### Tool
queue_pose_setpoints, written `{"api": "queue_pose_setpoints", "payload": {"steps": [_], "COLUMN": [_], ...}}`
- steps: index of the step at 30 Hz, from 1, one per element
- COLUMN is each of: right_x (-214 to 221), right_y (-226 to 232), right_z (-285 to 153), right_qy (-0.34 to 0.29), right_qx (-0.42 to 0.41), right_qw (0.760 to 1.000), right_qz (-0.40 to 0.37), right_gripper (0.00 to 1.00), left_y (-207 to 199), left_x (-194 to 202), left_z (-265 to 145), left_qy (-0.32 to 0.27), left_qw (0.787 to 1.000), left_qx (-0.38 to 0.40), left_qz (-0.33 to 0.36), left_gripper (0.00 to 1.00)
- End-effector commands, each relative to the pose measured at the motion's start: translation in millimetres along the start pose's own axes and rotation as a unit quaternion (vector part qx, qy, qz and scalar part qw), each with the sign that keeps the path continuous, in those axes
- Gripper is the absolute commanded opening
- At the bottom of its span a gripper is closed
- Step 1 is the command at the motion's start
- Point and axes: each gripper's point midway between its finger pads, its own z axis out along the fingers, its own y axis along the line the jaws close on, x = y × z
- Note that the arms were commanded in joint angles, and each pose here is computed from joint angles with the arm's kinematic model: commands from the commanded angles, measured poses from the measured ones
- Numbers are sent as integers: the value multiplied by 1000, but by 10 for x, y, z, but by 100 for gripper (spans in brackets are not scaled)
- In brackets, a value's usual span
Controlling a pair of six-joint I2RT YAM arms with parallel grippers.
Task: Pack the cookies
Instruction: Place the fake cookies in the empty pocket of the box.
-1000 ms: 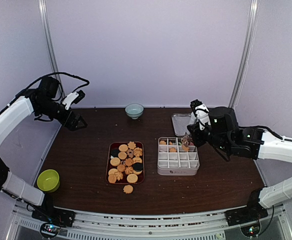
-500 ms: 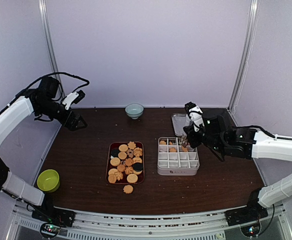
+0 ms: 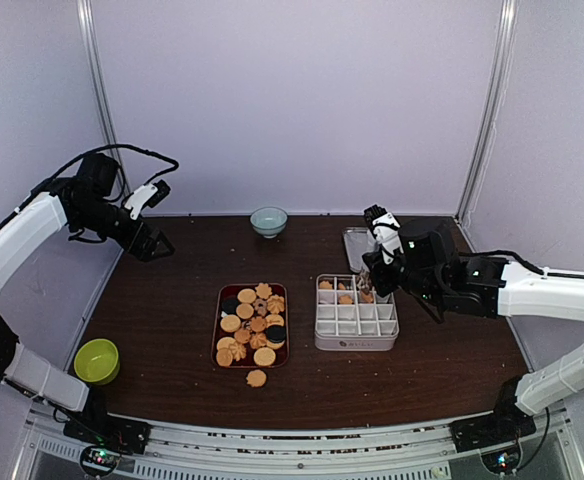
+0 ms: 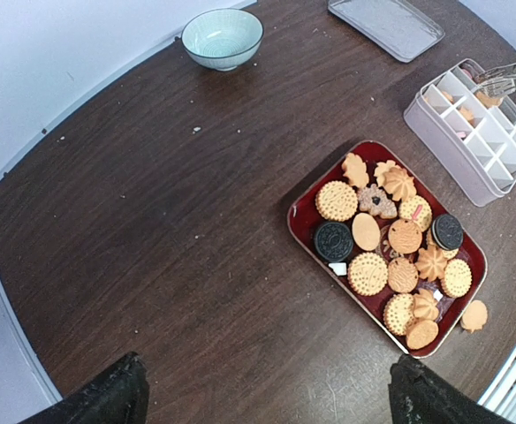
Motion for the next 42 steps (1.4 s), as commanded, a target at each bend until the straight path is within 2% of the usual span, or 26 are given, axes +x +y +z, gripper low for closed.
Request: {"api": "queue_pose_setpoints", "payload": {"steps": [1, 13, 27, 29, 34, 42], "right_x": [-168, -287, -86, -90, -154, -320], "right_y": [-31, -7, 52, 65, 50, -29], "right_z": [-53, -11, 25, 21, -12, -118], "right_qy": [-16, -16, -3, -3, -12, -35], "right_qx": [2, 3, -12, -16, -16, -8], "right_qw": [1000, 999, 1000, 1000, 1000, 999], "right_qz": [-3, -43, -26, -23, -17, -7], "right_gripper": [0, 0, 1, 10, 24, 30], "left_y": [13, -4, -10, -12, -28, -32], "left_x": [-155, -147, -144, -150, -159, -165], "left_z": [-115, -121, -120, -124, -134, -145], "left_qy": [-32, -34, -34, -35, -38, -40], "left_qw": [999, 999, 999, 999, 999, 999], "left_qx": [-7, -4, -3, -2, 1, 1], "left_qz": [7, 5, 5, 6, 7, 7], "left_gripper": [98, 98, 97, 98, 98, 98]}}
